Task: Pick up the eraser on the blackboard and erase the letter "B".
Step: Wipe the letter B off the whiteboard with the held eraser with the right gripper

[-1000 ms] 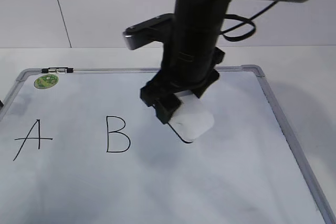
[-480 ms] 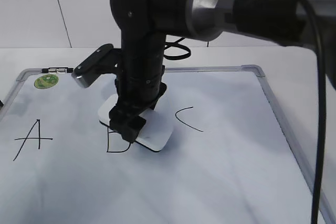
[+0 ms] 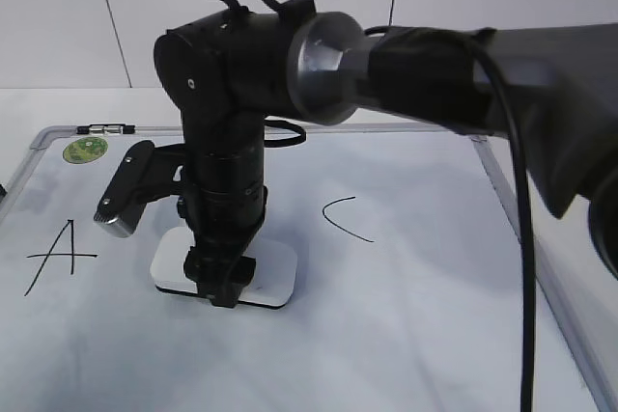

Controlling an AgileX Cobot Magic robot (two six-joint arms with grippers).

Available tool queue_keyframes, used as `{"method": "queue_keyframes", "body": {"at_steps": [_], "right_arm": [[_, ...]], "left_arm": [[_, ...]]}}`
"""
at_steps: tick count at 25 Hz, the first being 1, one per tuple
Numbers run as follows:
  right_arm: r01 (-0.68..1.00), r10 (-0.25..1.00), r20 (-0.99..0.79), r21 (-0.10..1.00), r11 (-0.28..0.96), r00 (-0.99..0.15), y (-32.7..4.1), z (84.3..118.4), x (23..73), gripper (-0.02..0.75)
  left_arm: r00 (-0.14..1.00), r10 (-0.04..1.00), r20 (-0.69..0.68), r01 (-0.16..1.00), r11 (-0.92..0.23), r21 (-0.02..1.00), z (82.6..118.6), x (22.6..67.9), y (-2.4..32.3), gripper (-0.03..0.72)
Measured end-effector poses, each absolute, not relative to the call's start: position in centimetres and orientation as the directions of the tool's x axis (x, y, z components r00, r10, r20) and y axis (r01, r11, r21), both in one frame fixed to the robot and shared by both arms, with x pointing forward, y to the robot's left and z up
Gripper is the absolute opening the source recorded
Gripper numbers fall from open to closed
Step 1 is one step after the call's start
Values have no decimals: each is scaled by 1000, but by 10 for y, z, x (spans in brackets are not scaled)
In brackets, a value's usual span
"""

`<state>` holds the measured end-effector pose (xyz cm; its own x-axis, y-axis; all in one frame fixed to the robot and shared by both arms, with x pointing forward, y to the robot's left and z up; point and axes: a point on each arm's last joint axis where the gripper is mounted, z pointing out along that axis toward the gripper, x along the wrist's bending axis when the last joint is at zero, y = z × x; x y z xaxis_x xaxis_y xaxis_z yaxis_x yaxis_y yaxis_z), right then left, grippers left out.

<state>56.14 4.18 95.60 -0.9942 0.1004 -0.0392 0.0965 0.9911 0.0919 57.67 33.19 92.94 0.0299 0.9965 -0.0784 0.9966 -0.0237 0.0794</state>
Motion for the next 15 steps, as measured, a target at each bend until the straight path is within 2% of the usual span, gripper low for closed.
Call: {"method": "queue_keyframes", "body": {"at_steps": [9, 15], "right_arm": [[86, 89, -34, 91, 992, -995, 44, 952, 562, 524], [100, 100, 5, 138, 985, -995, 49, 952, 559, 524]], "left_arm": [[28, 996, -81, 997, -22, 78, 929, 577, 332, 35], [22, 996, -87, 997, -15, 77, 929, 576, 332, 35]]}}
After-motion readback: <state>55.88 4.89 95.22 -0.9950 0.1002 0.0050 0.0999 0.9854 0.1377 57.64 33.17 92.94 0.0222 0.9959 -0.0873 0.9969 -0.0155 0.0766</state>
